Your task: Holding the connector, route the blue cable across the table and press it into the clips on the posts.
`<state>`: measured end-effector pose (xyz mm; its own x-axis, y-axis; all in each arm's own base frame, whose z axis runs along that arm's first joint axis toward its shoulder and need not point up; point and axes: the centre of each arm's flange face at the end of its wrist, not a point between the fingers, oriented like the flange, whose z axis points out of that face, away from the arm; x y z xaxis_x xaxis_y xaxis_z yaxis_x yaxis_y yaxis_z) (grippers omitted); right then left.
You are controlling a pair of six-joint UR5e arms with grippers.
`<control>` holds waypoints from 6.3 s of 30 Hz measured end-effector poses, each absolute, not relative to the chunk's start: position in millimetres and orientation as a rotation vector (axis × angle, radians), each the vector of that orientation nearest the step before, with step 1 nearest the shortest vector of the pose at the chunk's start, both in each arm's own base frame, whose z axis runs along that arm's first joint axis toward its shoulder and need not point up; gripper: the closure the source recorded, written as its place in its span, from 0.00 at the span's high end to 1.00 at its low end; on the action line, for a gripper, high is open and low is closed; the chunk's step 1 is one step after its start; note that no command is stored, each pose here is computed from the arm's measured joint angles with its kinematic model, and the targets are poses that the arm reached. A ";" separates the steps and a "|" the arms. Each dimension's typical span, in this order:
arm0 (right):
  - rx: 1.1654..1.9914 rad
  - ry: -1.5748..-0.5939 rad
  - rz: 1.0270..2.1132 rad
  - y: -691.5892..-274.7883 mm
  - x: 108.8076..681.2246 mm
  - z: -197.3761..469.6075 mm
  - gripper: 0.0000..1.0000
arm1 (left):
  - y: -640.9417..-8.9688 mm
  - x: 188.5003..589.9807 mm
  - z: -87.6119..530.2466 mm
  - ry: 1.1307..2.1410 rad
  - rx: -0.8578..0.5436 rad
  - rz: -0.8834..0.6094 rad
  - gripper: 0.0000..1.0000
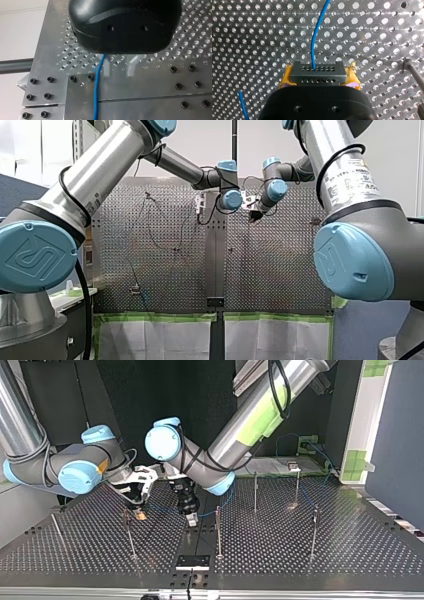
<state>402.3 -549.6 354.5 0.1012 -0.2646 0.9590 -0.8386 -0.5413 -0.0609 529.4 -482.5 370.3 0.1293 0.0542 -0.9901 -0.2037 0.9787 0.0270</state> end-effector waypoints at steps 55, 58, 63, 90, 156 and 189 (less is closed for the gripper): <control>2.013 -1.124 1.366 -475.1 358.6 314.9 0.00 | -448.7 470.3 297.9 1.505 0.009 -0.020 0.00; 2.012 -1.132 1.367 -474.6 357.7 312.0 0.00 | -440.4 467.9 284.3 1.534 0.019 0.002 0.00; 2.000 -1.129 1.378 -475.4 356.8 306.6 0.00 | -431.2 461.6 262.0 1.578 0.049 0.020 0.00; 2.029 -1.174 1.381 -482.7 359.7 240.1 0.00 | -415.8 410.5 137.8 1.748 0.200 -0.116 0.00; 1.807 -1.207 1.482 -559.1 317.3 214.2 0.00 | -416.3 560.7 163.3 1.720 0.089 -0.163 0.89; 1.805 -1.226 1.472 -564.5 307.4 209.2 0.00 | -466.2 472.7 214.0 1.803 0.152 -0.094 1.00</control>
